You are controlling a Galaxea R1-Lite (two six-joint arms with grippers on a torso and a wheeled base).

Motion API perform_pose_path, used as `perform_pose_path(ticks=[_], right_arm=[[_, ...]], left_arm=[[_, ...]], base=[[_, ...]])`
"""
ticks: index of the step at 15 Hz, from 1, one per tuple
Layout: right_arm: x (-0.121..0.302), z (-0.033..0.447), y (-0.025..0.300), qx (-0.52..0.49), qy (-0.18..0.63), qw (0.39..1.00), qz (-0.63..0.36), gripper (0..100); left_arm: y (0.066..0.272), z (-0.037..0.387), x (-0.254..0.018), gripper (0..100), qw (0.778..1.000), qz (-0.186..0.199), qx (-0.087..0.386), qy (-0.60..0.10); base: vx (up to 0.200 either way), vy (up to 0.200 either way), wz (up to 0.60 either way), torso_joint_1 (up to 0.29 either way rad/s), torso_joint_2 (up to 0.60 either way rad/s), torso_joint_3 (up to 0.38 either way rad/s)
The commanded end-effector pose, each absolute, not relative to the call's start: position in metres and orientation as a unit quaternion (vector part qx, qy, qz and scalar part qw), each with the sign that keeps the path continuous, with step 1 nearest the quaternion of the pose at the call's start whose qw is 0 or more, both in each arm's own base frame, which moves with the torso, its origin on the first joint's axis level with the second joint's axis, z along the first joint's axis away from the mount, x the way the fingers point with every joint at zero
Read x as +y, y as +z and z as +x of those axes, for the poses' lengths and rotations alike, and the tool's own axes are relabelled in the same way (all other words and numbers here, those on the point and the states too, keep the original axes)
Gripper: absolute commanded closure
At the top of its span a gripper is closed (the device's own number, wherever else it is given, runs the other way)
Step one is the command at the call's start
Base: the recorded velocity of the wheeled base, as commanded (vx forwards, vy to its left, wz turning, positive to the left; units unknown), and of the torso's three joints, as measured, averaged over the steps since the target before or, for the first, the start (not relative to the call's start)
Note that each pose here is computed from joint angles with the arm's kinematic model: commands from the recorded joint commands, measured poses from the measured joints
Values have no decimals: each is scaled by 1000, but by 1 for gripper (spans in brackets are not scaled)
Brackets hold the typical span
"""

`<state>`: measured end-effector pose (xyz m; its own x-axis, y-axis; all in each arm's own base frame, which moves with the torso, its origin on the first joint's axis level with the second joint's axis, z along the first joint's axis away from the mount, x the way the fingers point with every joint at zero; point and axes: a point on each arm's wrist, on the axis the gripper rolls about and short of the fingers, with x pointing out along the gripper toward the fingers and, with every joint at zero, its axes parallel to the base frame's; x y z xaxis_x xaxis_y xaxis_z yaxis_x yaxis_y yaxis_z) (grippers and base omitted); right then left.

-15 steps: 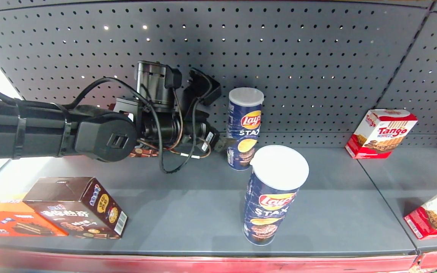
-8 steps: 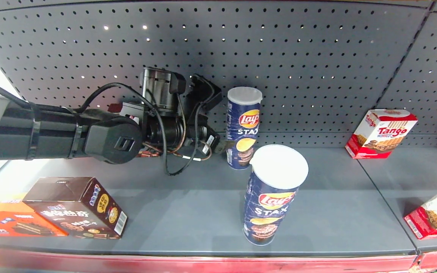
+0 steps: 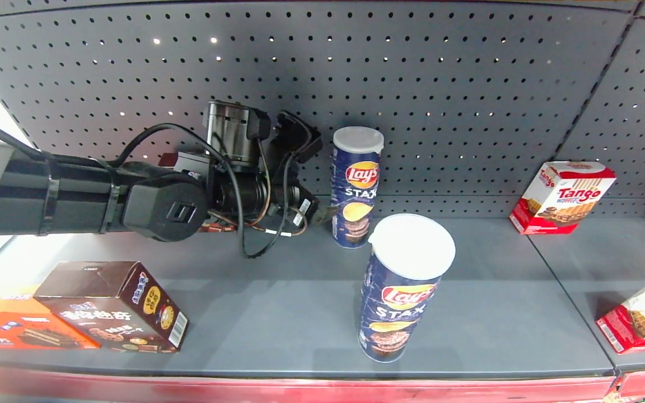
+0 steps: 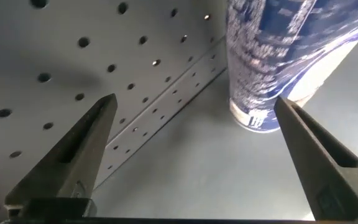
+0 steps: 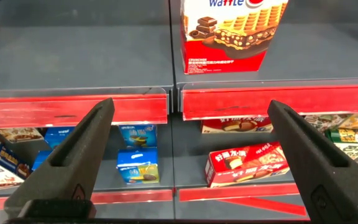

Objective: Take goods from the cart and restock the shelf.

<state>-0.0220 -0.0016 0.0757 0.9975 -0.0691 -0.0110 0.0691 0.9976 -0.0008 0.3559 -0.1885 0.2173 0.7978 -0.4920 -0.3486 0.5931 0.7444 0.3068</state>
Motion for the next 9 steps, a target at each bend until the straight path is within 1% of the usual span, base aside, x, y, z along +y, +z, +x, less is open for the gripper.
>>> perform_pose_path(ticks=[1, 3, 5, 7, 9], right_arm=[[-2, -22, 76, 7, -35, 999, 0, 0], [-2, -22, 76, 7, -35, 999, 0, 0], [-2, -22, 76, 6, -35, 999, 0, 0], [-2, -22, 76, 6, -35, 999, 0, 0], [-2, -22, 76, 6, -35, 999, 0, 0]], left_arm=[[216, 357, -187, 0, 926, 205, 127, -289], [213, 352, -184, 0, 929, 212, 135, -272], [225, 339, -179, 0, 939, 217, 123, -237], [221, 337, -180, 0, 948, 221, 109, -201], [212, 339, -181, 0, 952, 218, 97, -194]], base=[[0, 0, 0, 0, 0, 0], [0, 0, 0, 0, 0, 0], [0, 0, 0, 0, 0, 0], [0, 0, 0, 0, 0, 0], [0, 0, 0, 0, 0, 0]])
